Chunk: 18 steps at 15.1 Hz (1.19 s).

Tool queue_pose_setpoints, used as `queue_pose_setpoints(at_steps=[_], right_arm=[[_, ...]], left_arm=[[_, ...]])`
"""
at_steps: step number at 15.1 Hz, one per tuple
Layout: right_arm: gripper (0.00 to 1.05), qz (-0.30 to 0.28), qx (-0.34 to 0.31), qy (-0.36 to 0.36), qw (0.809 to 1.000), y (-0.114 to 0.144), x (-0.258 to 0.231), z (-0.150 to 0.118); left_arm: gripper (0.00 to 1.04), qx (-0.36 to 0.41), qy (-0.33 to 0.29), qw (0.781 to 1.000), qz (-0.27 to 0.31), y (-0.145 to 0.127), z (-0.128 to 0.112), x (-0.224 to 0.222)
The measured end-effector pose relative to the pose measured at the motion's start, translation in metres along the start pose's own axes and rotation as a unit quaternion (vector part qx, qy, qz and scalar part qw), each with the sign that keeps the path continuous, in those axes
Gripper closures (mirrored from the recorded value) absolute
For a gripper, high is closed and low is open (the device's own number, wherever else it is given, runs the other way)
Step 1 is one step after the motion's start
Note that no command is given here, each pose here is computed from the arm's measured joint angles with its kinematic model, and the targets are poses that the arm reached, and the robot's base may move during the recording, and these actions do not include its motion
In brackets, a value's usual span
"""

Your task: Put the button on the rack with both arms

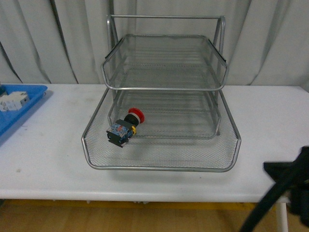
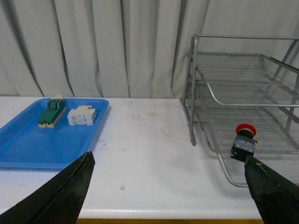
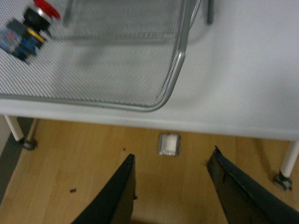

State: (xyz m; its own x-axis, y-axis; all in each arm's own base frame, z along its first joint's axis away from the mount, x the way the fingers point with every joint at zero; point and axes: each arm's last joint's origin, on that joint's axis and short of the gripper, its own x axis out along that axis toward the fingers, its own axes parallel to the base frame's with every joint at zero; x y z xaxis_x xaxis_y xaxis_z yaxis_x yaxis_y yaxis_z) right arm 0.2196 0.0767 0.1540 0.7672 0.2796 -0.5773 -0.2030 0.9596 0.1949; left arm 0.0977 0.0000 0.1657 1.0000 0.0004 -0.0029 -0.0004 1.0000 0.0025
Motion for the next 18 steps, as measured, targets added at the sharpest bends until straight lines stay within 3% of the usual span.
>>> queue_pose_setpoints(at_steps=[4, 5, 13, 18], right_arm=[[0.99, 0.004, 0.003, 0.066, 0.998, 0.049, 0.052, -0.003], [1.03, -0.001, 0.002, 0.082, 0.997, 0.058, 0.067, -0.006], [1.03, -0.054, -0.005, 0.059, 0.997, 0.086, 0.134, 0.004], [1.03, -0.088, -0.022, 0.027, 0.996, 0.08, 0.185, 0.042]], left_arm=[[0.07, 0.0, 0.0, 1.0, 0.0, 0.0, 0.0, 0.0], [0.07, 0.0, 0.0, 1.0, 0.0, 0.0, 0.0, 0.0], [0.07, 0.0, 0.0, 1.0, 0.0, 0.0, 0.0, 0.0], [0.07, 0.0, 0.0, 1.0, 0.0, 0.0, 0.0, 0.0]])
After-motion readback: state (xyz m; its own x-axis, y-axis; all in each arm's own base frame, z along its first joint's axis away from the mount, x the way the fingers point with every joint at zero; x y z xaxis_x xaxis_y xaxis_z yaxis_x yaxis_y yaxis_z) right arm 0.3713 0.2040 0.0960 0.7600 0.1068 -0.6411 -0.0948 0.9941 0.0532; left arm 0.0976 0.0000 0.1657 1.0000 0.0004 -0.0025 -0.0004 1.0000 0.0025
